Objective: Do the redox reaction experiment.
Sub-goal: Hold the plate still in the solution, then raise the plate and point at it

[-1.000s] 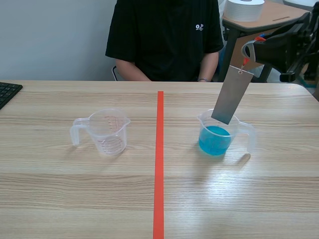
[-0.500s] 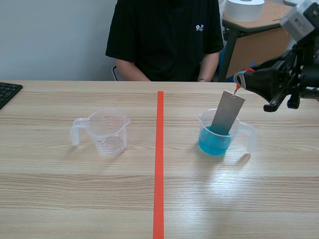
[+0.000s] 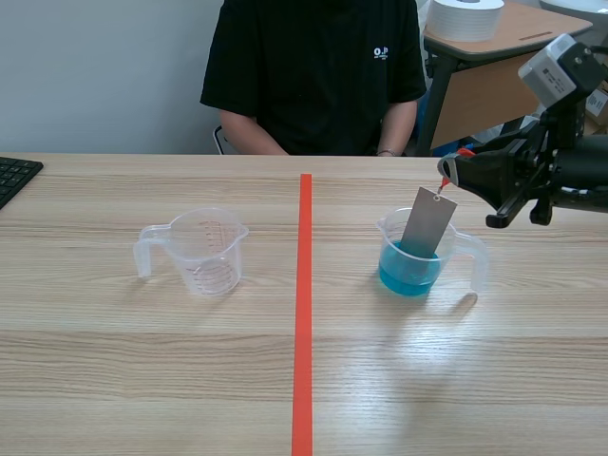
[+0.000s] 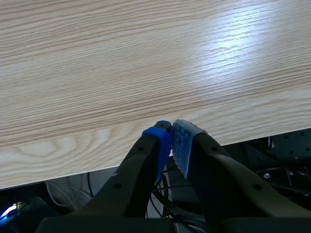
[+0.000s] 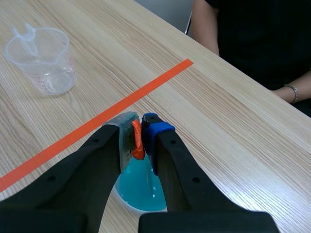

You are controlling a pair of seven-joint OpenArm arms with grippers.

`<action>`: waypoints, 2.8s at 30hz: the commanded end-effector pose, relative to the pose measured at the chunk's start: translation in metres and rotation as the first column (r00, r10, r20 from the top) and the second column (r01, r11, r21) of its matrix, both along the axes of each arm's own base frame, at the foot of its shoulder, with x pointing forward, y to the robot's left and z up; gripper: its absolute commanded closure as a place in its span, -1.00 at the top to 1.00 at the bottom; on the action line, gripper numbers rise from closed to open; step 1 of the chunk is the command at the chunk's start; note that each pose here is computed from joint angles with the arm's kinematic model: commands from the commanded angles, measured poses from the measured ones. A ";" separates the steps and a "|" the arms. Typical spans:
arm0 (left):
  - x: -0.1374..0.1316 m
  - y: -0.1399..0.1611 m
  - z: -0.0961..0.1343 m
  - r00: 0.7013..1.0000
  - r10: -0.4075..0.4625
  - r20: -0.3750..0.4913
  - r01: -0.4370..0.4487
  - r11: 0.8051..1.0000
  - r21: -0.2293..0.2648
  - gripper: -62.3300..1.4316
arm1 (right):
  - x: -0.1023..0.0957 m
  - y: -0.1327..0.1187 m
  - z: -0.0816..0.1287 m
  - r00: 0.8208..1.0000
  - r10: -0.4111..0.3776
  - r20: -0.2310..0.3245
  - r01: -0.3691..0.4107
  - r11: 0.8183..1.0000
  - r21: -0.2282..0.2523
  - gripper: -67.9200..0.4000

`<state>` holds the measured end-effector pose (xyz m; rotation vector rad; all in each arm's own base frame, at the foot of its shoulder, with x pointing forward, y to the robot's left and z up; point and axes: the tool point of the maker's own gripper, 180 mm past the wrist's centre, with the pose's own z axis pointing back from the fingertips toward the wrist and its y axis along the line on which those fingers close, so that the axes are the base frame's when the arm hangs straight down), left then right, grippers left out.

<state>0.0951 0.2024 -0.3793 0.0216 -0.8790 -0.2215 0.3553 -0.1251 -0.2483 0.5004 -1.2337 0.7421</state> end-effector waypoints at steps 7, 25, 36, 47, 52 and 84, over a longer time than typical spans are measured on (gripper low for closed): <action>-0.001 -0.002 0.003 1.000 -0.005 0.009 0.005 1.000 -0.006 -0.81 | 0.006 -0.001 0.013 0.999 0.009 0.037 -0.009 1.000 -0.007 -0.94; -0.001 -0.002 0.003 1.000 -0.005 0.009 0.005 1.000 -0.006 -0.81 | 0.006 0.000 0.012 0.999 0.009 0.036 -0.009 1.000 -0.006 -0.94; -0.001 -0.002 0.003 1.000 -0.005 0.009 0.005 1.000 -0.006 -0.81 | 0.006 -0.001 0.012 0.999 0.009 0.033 -0.009 1.000 -0.009 -0.94; -0.001 -0.002 0.003 1.000 -0.005 0.009 0.005 1.000 -0.006 -0.81 | 0.006 -0.001 0.011 1.000 0.009 0.029 -0.008 1.000 -0.014 -0.94; -0.001 -0.002 0.003 1.000 -0.005 0.009 0.005 1.000 -0.006 -0.81 | 0.005 -0.001 0.008 1.000 0.012 0.011 -0.012 0.999 -0.043 -0.94; -0.005 -0.002 0.002 1.000 -0.012 -0.002 0.012 1.000 -0.006 -0.81 | 0.002 -0.002 0.095 0.997 0.001 0.078 0.000 1.000 -0.015 -0.94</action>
